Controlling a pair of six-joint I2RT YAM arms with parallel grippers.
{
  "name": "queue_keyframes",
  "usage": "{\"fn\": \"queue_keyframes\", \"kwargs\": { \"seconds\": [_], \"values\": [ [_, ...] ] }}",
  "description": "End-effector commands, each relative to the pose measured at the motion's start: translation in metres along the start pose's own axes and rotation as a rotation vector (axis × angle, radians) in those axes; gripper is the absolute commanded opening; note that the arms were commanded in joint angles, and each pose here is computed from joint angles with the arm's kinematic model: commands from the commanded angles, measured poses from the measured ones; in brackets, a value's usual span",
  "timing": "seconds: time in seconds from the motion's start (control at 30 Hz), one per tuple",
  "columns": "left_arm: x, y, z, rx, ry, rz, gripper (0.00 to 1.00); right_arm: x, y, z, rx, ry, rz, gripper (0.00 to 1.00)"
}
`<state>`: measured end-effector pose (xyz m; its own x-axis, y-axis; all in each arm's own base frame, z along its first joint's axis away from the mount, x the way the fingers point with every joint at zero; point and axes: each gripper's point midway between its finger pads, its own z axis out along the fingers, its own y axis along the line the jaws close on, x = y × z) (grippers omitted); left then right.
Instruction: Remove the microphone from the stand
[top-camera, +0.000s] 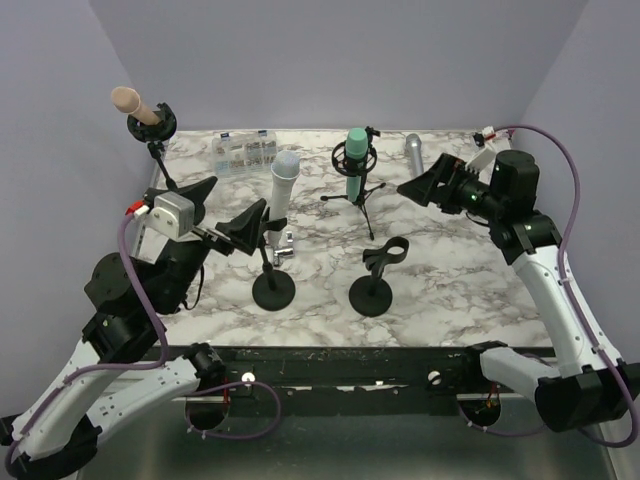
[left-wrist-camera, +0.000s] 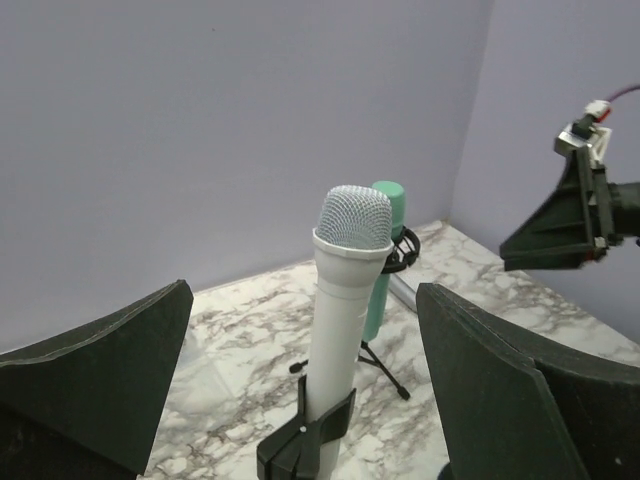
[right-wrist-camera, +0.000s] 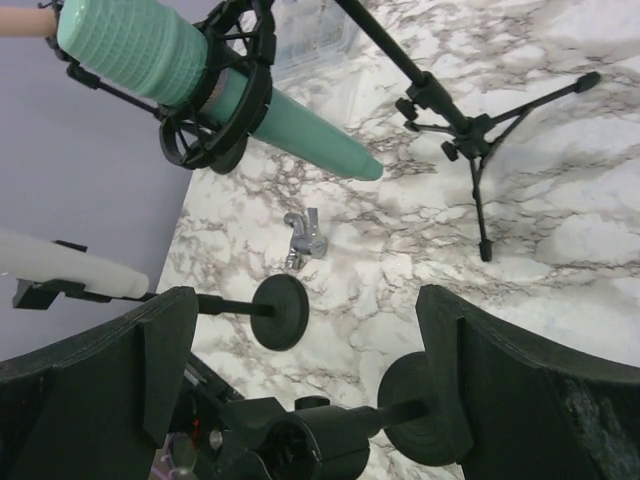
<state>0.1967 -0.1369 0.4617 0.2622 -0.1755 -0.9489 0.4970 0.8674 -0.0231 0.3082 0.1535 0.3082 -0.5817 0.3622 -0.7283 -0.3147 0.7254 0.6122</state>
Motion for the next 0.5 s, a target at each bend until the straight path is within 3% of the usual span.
{"fn": "queue_keyframes", "kwargs": {
  "seconds": [0.0,0.23,0.47],
  "values": [
    [0.025,-0.024,-0.018,0.148,0.133,-0.092,0.99,-0.010,0.040,0.011,-0.213,0.041,-0.034,1.00],
    [0.045,-0.008,-0.030,0.096,0.187,-0.066,0.99,0.026,0.143,0.051,-0.268,0.093,-0.262,1.00],
    [0.044,-0.013,-0.043,0.152,0.176,-0.054,0.98,0.052,0.206,0.071,-0.298,0.048,-0.345,1.00]
  ]
}}
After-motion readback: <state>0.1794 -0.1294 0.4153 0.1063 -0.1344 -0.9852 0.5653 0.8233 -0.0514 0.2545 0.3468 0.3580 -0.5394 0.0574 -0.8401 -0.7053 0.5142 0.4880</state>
